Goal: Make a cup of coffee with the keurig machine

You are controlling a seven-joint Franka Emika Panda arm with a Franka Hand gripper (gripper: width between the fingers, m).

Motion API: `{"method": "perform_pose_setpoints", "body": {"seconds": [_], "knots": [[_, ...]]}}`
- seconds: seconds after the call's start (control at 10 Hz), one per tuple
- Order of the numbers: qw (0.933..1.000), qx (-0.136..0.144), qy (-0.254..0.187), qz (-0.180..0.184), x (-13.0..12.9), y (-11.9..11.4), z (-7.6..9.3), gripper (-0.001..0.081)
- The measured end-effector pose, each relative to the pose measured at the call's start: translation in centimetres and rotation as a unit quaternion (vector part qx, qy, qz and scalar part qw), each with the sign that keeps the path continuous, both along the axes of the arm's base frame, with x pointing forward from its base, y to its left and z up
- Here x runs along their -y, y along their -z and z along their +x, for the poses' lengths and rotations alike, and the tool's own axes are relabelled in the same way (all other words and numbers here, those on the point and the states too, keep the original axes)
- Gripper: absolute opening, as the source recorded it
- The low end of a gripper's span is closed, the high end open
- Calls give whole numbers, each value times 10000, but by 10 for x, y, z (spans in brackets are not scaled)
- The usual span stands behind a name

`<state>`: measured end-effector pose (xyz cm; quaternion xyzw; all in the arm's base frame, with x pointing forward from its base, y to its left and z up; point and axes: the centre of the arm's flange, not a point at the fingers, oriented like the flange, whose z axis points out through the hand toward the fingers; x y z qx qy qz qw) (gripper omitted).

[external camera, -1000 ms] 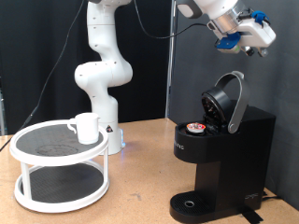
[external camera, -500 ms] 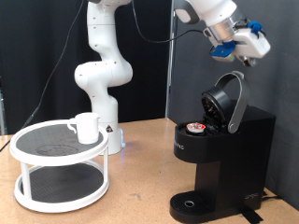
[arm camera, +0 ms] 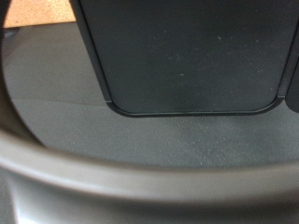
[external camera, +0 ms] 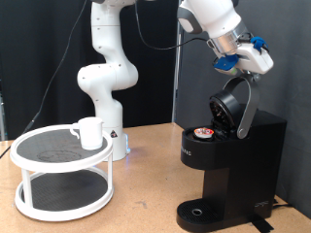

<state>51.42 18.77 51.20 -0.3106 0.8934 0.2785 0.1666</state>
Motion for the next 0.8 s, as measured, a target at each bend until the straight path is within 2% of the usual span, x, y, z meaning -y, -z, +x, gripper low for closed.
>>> {"method": "perform_pose_setpoints", "body": {"seconds": [0.2,0.8], "knots": [[10000,-17,53,39,12,-2,2,0],[10000,80,-34,43,78,1,-4,0]]}}
